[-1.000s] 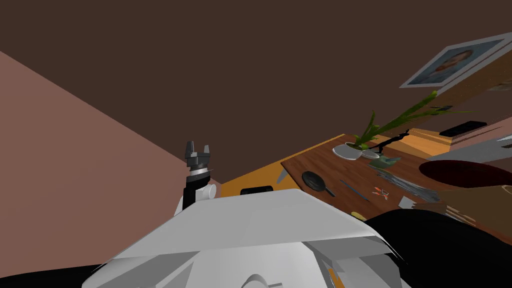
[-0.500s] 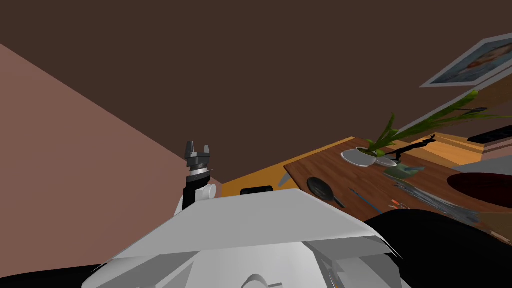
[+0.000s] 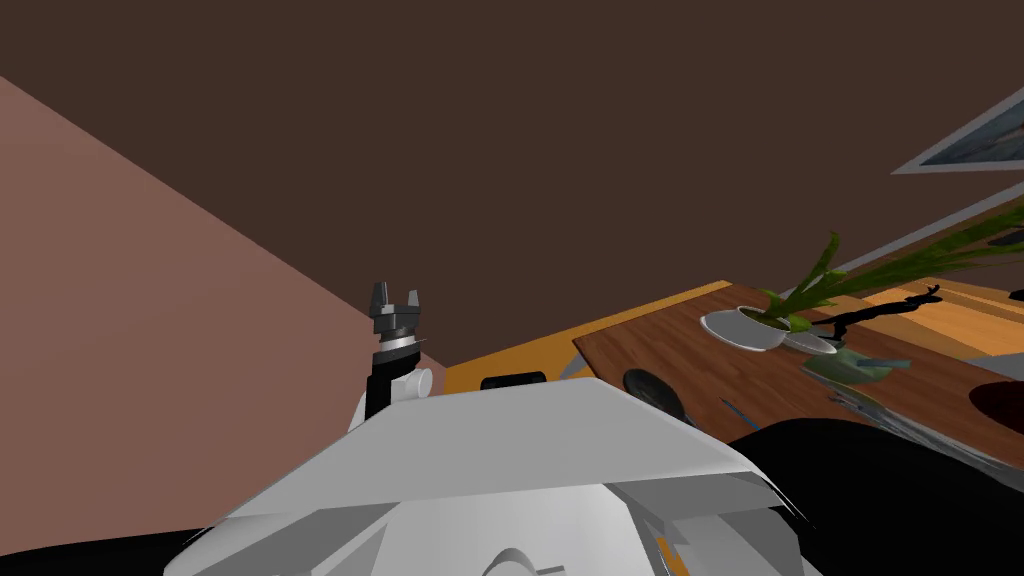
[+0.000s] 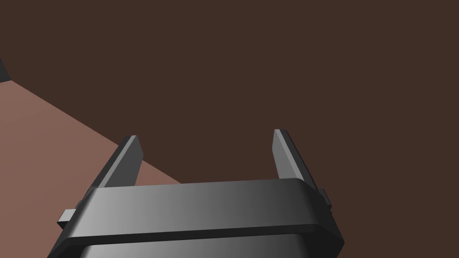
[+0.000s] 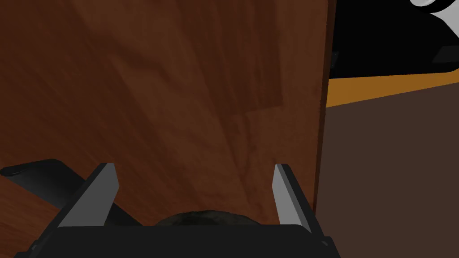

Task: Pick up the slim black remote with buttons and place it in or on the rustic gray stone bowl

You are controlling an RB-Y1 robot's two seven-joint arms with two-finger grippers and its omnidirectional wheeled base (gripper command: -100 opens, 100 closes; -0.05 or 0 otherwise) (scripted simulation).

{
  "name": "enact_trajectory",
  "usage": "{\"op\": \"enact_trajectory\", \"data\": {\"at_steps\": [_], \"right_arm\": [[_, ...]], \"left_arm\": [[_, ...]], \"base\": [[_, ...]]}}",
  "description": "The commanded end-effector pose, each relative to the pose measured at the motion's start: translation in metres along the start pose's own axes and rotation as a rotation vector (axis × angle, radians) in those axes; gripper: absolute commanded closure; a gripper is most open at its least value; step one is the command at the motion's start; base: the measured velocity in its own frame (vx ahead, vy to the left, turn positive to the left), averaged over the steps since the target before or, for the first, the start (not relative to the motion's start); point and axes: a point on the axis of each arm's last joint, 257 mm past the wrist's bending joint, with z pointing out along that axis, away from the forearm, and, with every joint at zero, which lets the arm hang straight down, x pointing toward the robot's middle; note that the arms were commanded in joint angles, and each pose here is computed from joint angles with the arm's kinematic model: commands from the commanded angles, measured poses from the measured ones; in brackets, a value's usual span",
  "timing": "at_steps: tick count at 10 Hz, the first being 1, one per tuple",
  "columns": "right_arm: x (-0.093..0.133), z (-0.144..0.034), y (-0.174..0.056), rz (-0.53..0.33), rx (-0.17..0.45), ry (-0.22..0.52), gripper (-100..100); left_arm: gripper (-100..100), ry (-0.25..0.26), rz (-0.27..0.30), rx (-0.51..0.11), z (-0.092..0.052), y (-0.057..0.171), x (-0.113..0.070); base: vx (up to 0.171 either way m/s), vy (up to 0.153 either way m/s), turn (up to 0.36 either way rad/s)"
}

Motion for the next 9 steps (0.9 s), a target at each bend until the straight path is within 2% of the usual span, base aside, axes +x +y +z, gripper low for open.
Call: {"op": "enact_trajectory", "data": {"at_steps": [1,2,5,7,9], "right_arm": [[0.029,-0.011,-0.017,-0.038,0.032,0.073,-100],[0.029,-0.011,-0.017,-0.037,0.033,0.073,-100],[0.073,-0.028,-0.036,-0.092,0.062,0.187,-100],[0.103,-0.034,-0.035,-0.121,0.057,0.257,-100],[0.114,-0.034,-0.03,-0.131,0.046,0.282,-100]], "left_arm": [[0,0.0,0.0,0.0,0.0,0.0,0.0],[0,0.0,0.0,0.0,0.0,0.0,0.0],[0,0.0,0.0,0.0,0.0,0.0,0.0],[0,0.0,0.0,0.0,0.0,0.0,0.0],[0,0.0,0.0,0.0,0.0,0.0,0.0]], "base": [[0.114,-0.063,0.18],[0.09,-0.057,0.049],[0.088,-0.06,0.114],[0.126,-0.133,0.147],[0.088,-0.135,0.1]]}}
